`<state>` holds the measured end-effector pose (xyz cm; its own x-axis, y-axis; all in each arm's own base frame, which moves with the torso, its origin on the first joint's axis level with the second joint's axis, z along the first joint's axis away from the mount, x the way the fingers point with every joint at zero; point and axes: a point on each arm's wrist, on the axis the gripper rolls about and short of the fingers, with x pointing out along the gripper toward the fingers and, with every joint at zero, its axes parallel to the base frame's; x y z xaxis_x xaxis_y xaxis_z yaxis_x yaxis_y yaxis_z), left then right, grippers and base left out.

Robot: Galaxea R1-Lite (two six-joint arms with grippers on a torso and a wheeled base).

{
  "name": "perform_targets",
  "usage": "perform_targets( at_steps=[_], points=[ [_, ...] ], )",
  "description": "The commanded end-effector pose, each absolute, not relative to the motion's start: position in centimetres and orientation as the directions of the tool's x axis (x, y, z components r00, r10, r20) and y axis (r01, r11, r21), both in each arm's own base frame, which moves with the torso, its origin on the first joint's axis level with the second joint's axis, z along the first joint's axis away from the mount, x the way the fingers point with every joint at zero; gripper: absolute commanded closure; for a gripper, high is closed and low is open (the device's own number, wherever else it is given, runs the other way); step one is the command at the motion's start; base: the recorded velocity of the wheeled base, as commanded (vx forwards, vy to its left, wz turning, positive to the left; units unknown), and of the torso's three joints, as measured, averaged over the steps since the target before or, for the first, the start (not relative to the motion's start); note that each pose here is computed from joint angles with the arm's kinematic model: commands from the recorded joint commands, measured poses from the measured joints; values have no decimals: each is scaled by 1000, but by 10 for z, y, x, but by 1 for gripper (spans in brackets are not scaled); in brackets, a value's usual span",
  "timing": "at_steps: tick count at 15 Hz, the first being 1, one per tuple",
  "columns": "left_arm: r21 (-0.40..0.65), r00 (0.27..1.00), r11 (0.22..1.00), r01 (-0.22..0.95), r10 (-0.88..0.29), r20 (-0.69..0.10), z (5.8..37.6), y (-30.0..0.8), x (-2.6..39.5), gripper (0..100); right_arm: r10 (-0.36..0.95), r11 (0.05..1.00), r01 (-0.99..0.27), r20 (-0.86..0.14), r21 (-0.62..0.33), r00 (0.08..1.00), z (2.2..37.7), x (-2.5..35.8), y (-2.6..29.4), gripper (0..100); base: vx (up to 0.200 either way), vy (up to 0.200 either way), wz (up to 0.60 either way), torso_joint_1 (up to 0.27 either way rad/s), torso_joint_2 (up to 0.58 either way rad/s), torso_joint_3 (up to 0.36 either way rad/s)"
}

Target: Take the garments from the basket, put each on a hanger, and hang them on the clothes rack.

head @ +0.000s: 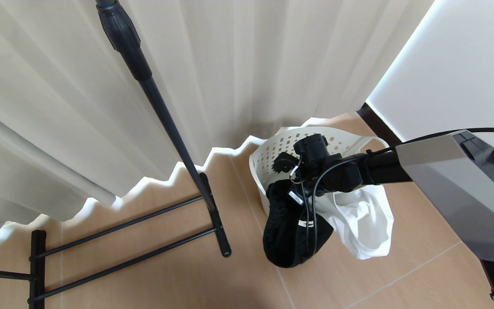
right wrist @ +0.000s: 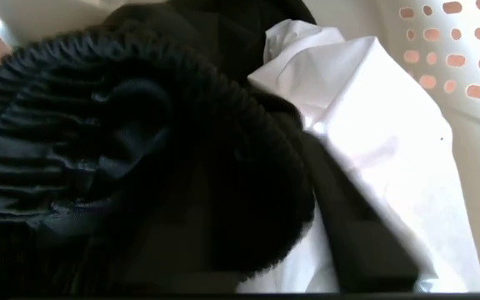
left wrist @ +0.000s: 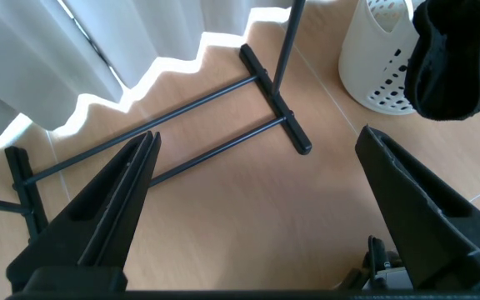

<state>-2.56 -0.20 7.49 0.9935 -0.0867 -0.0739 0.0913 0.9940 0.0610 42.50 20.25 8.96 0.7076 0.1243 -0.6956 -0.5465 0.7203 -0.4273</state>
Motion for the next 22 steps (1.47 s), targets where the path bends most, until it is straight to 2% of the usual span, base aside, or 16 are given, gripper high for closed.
perform_targets(
  at_steps=[1, 3, 7, 10, 13, 14, 15, 17, 21, 22],
  points=[
    [61, 993, 994, 92, -87, -73, 75, -2, -26, 0, 125, 720, -547, -696, -426, 707, 92, 422, 201, 100, 0, 0, 0, 0, 0, 0],
    [61, 994, 994, 90, -86, -73, 75, -2, -26, 0, 131, 726, -546, -695, -419, 707, 106, 410, 196, 100, 0, 0, 0, 0, 0, 0],
    [61, 994, 994, 90, -86, -73, 75, -2, -26, 0, 204, 800, -499, -632, -332, 747, 153, 349, 191, 100, 0, 0, 0, 0, 0, 0],
    [61, 994, 994, 90, -86, -73, 75, -2, -26, 0, 312, 866, -445, -451, -227, 836, 201, 284, 178, 100, 0, 0, 0, 0, 0, 0],
    [61, 994, 994, 90, -86, -73, 75, -2, -26, 0, 438, 873, -478, -272, -99, 857, 249, 224, 172, 100, 0, 0, 0, 0, 0, 0],
    [61, 994, 994, 90, -86, -73, 75, -2, -26, 0, 438, 873, -478, -272, -99, 857, 249, 224, 172, 100, 0, 0, 0, 0, 0, 0],
    [61, 994, 994, 90, -86, -73, 75, -2, -26, 0, 507, 859, -512, -168, 15, 845, 270, 189, 164, 100, 0, 0, 0, 0, 0, 0],
    [61, 994, 994, 90, -86, -73, 75, -2, -26, 0, 543, 839, -534, -97, 105, 834, 273, 162, 146, 100, 0, 0, 0, 0, 0, 0],
    [54, 994, 995, 84, -80, -73, 75, -2, -26, 0, 564, 821, -560, -15, 109, 825, 266, 158, 143, 100, 0, 0, 0, 0, 0, 0],
    [54, 994, 995, 85, -81, -73, 75, -2, -26, 0, 564, 822, -559, -21, 109, 825, 265, 159, 143, 100, 0, 0, 0, 0, 0, 0]
  ],
)
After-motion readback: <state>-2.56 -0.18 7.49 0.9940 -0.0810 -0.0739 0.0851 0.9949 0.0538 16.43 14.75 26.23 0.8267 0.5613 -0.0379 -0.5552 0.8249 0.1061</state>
